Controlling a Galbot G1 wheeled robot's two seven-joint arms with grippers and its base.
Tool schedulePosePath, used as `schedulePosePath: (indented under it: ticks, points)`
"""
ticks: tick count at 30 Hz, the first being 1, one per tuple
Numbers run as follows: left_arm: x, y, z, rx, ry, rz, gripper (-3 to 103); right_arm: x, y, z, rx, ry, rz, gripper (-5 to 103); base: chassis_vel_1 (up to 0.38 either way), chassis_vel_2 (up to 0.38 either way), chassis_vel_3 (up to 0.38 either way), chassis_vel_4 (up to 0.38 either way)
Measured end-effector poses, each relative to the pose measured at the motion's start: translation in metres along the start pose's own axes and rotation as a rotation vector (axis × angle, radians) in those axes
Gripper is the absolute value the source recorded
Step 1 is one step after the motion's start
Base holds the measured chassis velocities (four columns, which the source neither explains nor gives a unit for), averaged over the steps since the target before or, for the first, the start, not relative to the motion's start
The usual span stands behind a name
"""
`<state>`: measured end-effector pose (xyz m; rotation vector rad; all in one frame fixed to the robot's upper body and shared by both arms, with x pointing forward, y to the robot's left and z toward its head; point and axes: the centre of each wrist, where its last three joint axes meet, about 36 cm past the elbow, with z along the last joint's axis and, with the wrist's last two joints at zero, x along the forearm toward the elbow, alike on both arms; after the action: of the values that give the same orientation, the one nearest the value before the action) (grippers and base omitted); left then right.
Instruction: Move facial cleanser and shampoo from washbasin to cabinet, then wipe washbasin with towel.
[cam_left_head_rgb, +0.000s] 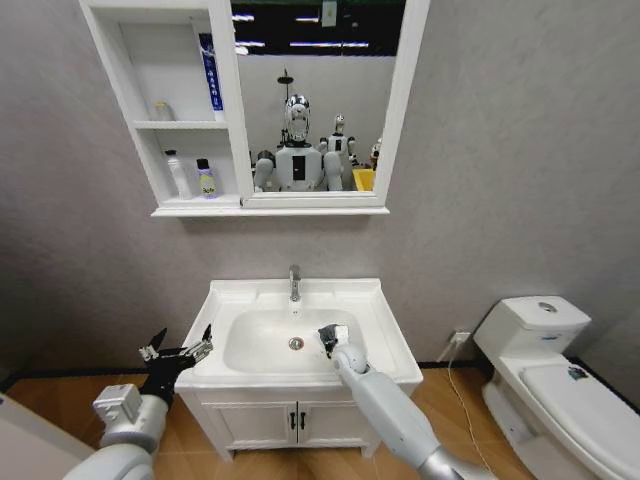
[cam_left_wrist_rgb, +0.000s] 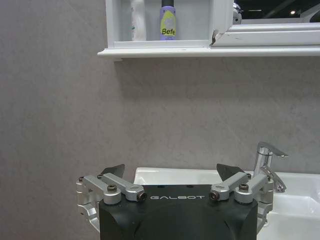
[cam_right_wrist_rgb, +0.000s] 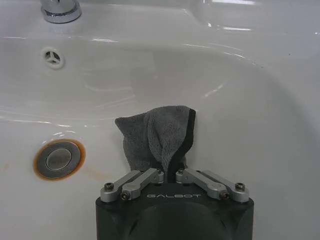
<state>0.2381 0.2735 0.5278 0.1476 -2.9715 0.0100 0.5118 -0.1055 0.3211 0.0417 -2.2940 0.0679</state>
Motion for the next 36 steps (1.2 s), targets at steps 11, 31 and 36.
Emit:
schedulePosePath:
  ticks: [11, 31, 36]
  points:
    - [0.0, 0.0, 0.0, 0.0, 0.0, 0.0, 100, -0.009, 0.021, -0.014, -0.008, 0.044, -0.03, 5, 0.0, 0.0, 0.0, 0.0]
    - [0.0, 0.0, 0.0, 0.0, 0.0, 0.0, 100, -0.022, 0.063, -0.016, 0.026, 0.054, -0.105, 5, 0.0, 0.0, 0.0, 0.0]
    - [0.0, 0.0, 0.0, 0.0, 0.0, 0.0, 100, -0.022, 0.081, -0.016, 0.027, 0.058, -0.137, 5, 0.0, 0.0, 0.0, 0.0]
